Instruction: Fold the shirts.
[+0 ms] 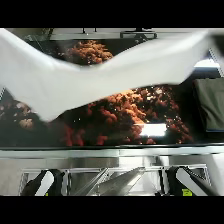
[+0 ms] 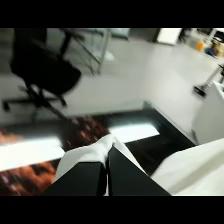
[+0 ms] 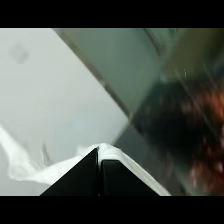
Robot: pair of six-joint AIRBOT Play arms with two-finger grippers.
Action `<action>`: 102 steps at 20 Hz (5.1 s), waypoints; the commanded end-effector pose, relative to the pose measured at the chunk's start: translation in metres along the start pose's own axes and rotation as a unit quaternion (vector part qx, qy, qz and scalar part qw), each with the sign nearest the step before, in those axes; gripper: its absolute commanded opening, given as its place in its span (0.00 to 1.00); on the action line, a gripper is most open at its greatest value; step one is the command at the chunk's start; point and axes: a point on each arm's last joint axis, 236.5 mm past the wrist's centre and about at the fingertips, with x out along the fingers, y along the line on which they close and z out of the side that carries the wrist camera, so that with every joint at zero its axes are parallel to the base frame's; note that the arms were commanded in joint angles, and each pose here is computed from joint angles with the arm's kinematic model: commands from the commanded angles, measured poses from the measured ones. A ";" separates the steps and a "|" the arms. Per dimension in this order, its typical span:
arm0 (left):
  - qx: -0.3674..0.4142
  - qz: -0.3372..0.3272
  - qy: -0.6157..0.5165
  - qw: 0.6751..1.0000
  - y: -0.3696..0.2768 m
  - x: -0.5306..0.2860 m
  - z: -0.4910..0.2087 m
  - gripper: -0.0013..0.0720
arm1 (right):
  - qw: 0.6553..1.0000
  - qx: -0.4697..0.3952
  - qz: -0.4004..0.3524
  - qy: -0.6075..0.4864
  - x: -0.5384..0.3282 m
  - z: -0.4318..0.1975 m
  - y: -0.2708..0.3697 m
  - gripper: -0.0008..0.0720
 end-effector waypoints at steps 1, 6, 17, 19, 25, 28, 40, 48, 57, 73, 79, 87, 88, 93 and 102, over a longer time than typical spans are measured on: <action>0.113 0.043 -0.065 0.991 -0.055 -0.040 0.069 0.05 | 0.986 -0.125 -0.003 -0.115 -0.019 0.057 0.101 0.04; 0.002 -0.022 0.049 0.999 -0.011 0.005 -0.016 0.05 | 0.979 -0.055 -0.195 0.023 -0.019 -0.012 0.006 0.04; -0.096 -0.107 0.280 0.949 0.024 0.095 -0.205 0.04 | 0.934 0.189 -0.216 0.215 -0.006 -0.209 -0.136 0.04; -0.136 -0.119 0.338 0.924 0.027 0.095 -0.256 0.04 | 0.909 0.227 -0.249 0.246 -0.021 -0.259 -0.163 0.04; -0.300 -0.073 0.466 0.829 0.059 0.053 -0.431 0.04 | 0.833 0.337 -0.342 0.276 -0.090 -0.392 -0.226 0.04; -0.363 -0.072 0.512 0.775 0.051 0.026 -0.495 0.04 | 0.807 0.366 -0.356 0.297 -0.105 -0.427 -0.242 0.05; -0.374 -0.090 0.525 0.759 0.051 0.023 -0.514 0.04 | 0.821 0.349 -0.303 0.335 -0.110 -0.432 -0.234 0.65; -0.366 -0.119 0.506 0.772 0.049 0.038 -0.485 0.04 | 0.844 0.357 -0.225 0.330 -0.101 -0.395 -0.210 0.04; -0.121 -0.359 0.106 0.919 -0.068 0.023 -0.090 0.04 | 0.985 0.080 0.143 0.053 -0.005 -0.097 0.043 0.04; -0.010 -0.076 0.145 0.986 0.039 0.056 -0.095 0.04 | 0.969 0.080 -0.232 -0.036 -0.044 -0.092 -0.066 0.04; -0.074 -0.053 0.377 0.922 0.147 0.213 -0.354 0.04 | 0.861 0.220 -0.458 0.005 -0.069 -0.277 -0.288 0.48; -0.247 0.018 0.499 0.830 0.221 0.154 -0.407 0.47 | 0.913 0.134 -0.376 0.085 -0.051 -0.229 -0.302 0.71; -0.266 0.023 0.509 0.818 0.219 0.137 -0.412 0.47 | 0.914 0.144 -0.369 0.088 -0.059 -0.228 -0.302 0.71; -0.358 0.029 0.563 0.744 0.158 0.050 -0.460 0.47 | 0.886 0.205 -0.389 0.145 -0.117 -0.258 -0.316 0.71; -0.349 0.162 0.461 0.800 0.206 0.037 -0.493 0.47 | 0.848 0.324 -0.362 0.212 -0.131 -0.338 -0.350 0.71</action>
